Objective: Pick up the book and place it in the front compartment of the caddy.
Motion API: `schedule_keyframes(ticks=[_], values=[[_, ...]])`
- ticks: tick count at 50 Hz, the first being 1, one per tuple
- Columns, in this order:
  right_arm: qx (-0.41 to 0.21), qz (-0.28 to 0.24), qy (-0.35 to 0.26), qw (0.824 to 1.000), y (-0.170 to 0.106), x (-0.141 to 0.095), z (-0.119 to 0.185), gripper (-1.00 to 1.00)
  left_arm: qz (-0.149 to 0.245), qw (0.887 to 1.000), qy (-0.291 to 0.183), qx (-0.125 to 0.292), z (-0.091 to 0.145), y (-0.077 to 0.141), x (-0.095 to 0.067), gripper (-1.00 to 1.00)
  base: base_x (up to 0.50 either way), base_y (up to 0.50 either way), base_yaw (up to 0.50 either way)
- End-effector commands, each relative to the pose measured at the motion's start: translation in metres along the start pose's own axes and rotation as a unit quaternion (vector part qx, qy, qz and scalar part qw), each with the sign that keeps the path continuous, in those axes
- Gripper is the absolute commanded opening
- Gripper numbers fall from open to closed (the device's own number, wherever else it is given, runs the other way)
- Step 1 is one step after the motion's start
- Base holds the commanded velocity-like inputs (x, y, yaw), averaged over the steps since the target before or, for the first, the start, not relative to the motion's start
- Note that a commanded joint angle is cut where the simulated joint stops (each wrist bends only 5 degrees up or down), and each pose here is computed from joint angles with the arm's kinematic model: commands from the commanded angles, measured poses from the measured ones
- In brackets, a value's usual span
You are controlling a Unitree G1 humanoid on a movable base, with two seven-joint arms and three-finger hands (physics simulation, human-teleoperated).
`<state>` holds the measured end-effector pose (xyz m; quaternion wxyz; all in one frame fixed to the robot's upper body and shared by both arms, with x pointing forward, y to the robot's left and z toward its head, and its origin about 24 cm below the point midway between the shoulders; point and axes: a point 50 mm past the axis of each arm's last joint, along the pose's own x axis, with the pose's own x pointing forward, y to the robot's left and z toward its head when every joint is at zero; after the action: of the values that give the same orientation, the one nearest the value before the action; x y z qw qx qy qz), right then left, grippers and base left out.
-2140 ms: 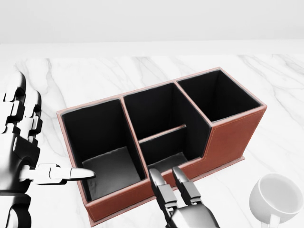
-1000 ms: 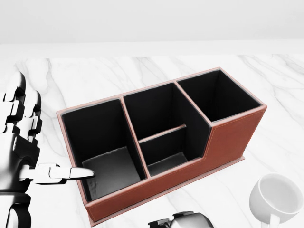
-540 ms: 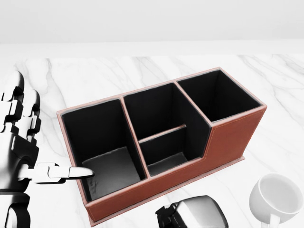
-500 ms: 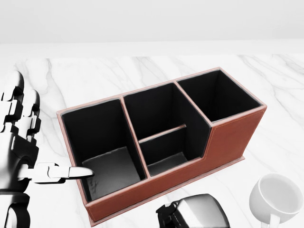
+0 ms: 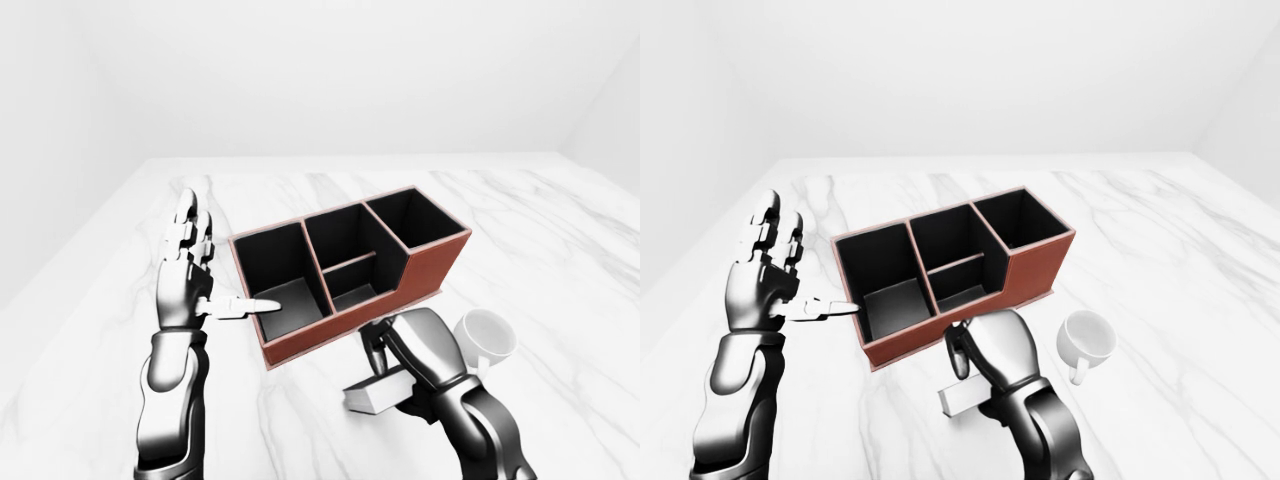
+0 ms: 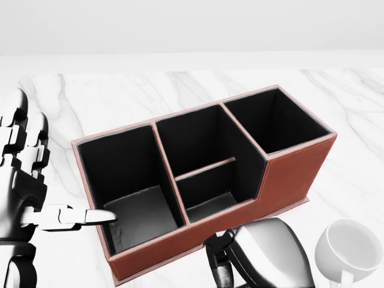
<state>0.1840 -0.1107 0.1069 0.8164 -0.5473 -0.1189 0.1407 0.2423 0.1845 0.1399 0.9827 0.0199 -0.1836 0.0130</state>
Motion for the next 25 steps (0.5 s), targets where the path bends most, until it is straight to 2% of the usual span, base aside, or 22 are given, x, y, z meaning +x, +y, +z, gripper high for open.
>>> schedule_keyframes(ticks=[1,25], values=[[-0.026,-0.028,-0.008,0.999,-0.028,0.001,0.006,-1.0,0.002,1.0,-0.002,0.0,0.001,0.001,0.001,1.0,0.0,0.0,0.0],[-0.046,-0.053,-0.02,0.997,-0.066,0.016,0.012,-1.0,0.002,1.0,-0.007,0.0,0.003,0.001,0.001,1.0,0.0,0.0,0.0]])
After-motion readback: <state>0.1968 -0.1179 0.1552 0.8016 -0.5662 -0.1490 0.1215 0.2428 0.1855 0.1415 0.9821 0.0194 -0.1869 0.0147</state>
